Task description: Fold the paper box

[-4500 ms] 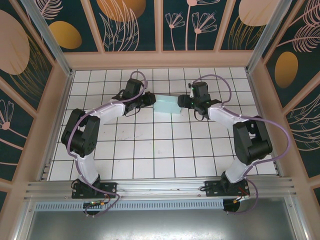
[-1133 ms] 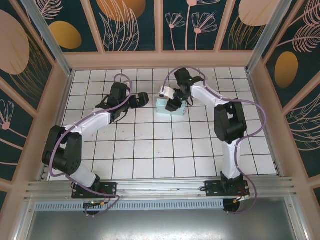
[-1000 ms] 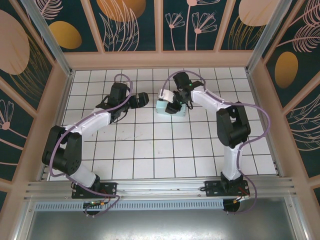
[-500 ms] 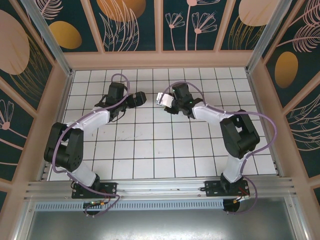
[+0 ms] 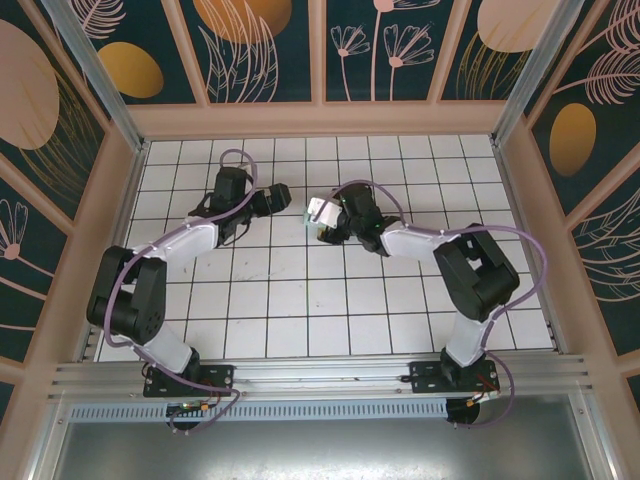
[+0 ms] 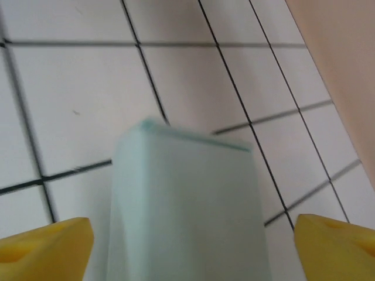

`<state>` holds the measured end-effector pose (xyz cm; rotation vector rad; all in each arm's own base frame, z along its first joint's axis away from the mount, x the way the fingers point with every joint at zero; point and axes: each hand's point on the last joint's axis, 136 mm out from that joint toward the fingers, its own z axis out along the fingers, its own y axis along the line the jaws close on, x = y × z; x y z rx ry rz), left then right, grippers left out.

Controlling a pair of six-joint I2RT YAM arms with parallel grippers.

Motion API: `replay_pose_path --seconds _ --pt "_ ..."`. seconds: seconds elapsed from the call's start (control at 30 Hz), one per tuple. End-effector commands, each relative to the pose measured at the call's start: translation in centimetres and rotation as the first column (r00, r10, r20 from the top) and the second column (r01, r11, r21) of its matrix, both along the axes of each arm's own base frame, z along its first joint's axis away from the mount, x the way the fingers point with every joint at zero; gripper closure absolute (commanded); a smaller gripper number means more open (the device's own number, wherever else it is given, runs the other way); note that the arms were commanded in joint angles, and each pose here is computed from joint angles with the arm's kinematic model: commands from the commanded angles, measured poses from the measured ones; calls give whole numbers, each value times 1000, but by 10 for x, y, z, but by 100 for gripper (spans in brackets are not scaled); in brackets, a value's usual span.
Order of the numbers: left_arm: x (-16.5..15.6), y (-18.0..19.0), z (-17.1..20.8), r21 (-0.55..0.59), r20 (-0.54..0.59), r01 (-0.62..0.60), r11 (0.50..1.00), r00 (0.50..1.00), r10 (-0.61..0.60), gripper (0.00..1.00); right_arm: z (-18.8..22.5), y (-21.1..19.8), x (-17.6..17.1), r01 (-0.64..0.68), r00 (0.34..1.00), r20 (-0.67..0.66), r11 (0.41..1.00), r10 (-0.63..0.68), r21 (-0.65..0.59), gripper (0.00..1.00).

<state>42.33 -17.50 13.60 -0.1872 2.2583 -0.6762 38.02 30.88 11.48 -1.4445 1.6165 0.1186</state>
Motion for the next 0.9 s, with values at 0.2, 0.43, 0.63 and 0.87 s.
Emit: replay_pose_path --seconds 0.2,0.43,0.63,0.87 --pt "4 51 49 65 272 -143 988 955 120 1 84 -48 7 162 981 -173 863 -88 478 8" --pt "-26 121 76 179 574 -405 897 783 239 2 97 -173 32 479 863 -265 532 -429 698 8" --pt "-40 148 54 333 625 -496 802 753 206 2 65 -256 35 630 706 -364 304 -608 715 8" --pt "-30 164 52 340 647 -510 790 737 197 1 63 -294 40 647 638 -330 252 -696 720 10"
